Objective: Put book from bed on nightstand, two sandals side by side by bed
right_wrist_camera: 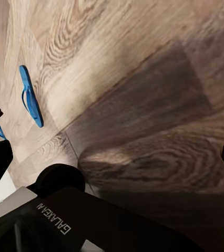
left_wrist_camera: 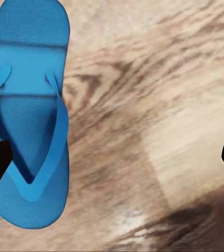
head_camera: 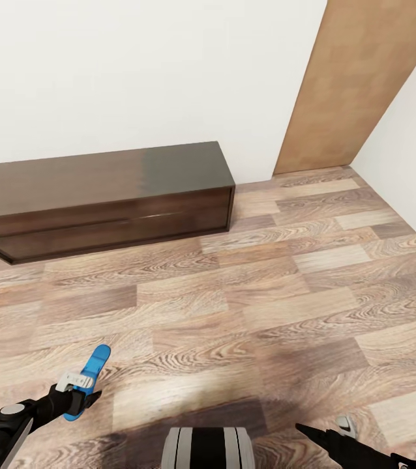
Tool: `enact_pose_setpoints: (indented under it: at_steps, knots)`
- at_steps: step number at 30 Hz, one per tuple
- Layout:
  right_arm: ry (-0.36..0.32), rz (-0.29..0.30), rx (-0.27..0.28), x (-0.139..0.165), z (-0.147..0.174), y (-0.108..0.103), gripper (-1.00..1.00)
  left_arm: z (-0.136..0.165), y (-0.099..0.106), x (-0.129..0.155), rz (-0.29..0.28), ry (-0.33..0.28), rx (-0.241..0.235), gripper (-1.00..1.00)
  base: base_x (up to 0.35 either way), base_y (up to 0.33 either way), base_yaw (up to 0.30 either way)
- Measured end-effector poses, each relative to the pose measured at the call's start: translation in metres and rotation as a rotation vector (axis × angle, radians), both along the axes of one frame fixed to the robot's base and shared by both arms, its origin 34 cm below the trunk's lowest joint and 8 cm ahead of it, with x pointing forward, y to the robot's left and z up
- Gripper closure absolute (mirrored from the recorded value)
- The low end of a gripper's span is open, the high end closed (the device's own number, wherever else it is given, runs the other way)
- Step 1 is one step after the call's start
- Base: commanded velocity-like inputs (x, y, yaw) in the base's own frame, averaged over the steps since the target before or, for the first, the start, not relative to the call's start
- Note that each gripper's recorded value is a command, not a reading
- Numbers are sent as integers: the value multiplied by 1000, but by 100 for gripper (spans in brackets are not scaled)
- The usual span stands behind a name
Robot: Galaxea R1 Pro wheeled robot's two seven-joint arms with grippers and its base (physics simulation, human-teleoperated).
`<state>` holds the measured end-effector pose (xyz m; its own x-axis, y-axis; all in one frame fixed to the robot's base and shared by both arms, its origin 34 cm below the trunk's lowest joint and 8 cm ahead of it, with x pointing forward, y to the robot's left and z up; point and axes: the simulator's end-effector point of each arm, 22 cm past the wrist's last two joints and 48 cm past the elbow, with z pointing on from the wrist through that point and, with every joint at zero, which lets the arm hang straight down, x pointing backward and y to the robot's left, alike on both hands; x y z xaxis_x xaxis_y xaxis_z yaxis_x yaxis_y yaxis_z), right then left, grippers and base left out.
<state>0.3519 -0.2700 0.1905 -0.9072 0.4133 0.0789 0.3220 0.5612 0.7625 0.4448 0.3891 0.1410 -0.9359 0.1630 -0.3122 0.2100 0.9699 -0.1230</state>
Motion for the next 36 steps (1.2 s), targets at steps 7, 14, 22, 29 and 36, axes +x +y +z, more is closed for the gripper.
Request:
enact_pose_setpoints:
  at_steps: [7, 14, 22, 29, 36]
  knots:
    - [20, 0, 0, -6, -6, 0, -100, -8, 0, -7, 0, 20, 0, -100, 0, 0, 0]
    - [20, 0, 0, -6, -6, 0, -100, -8, 0, -7, 0, 20, 0, -100, 0, 91, 0]
    - [21, 1, 0, -6, -6, 0, -100, -8, 0, -7, 1, 18, 1, -100, 0, 58, 0]
    - [21, 1, 0, -6, -6, 0, -100, -7, 1, -6, 0, 15, 1, -100, 44, 84, 0]
    - [20, 1, 0, -6, -6, 0, -100, -7, 1, -5, -1, 9, 3, -100, 43, 60, 0]
